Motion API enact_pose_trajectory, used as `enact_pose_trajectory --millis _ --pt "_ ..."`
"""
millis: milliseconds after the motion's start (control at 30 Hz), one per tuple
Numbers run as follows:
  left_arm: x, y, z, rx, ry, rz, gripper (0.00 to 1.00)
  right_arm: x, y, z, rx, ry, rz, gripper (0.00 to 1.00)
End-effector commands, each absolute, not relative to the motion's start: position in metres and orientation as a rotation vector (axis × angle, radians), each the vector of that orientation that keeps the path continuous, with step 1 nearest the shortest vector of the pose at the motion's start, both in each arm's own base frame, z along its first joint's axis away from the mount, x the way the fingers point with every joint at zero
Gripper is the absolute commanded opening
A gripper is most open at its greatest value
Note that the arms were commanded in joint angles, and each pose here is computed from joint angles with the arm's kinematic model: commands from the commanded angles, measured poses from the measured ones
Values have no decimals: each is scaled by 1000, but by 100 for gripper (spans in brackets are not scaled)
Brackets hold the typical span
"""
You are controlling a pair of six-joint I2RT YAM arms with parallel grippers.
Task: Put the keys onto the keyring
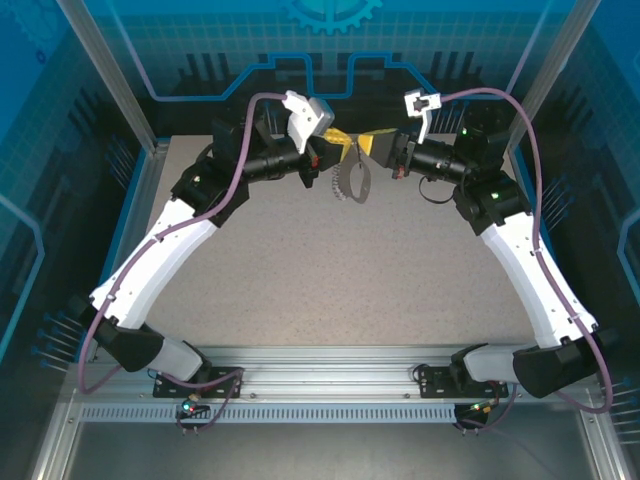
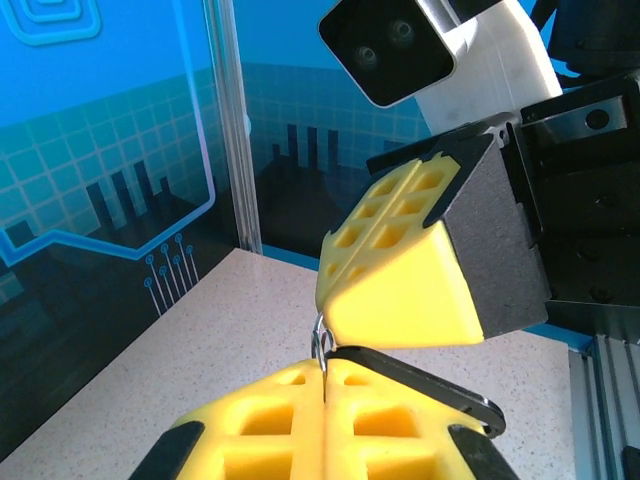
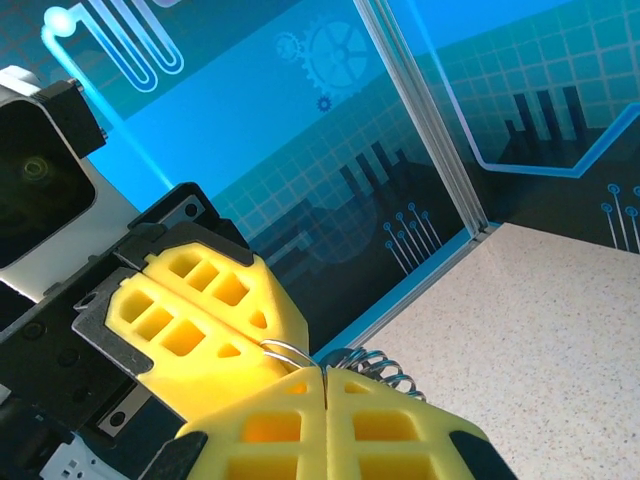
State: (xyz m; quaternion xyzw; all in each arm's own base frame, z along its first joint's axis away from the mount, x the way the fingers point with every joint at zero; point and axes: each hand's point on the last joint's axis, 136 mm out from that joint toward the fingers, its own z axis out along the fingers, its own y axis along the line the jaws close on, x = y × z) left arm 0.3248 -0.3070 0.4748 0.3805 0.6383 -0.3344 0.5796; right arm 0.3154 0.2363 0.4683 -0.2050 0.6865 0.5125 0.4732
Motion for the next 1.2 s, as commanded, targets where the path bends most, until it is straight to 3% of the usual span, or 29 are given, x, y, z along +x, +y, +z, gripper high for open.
enact_pose_trajectory --millis 0,467,533,667,733,1167 --pt "307 -300 515 856 1348 -791 0 321 236 463 -493 1689 1301 0" --pt "311 -300 524 810 1319 -811 0 322 232 466 -489 1675 1371 1" --pt "311 -300 523 809 1320 -814 0 329 219 468 -434 1667 1362 10" --pt "310 -300 521 809 1324 -816 0 335 205 470 -380 1667 1344 41" --pt "310 -299 521 807 1324 -813 0 336 203 470 -371 1667 1342 48" --pt "316 -304 518 794 1332 -844 0 329 205 490 -413 1599 1404 56"
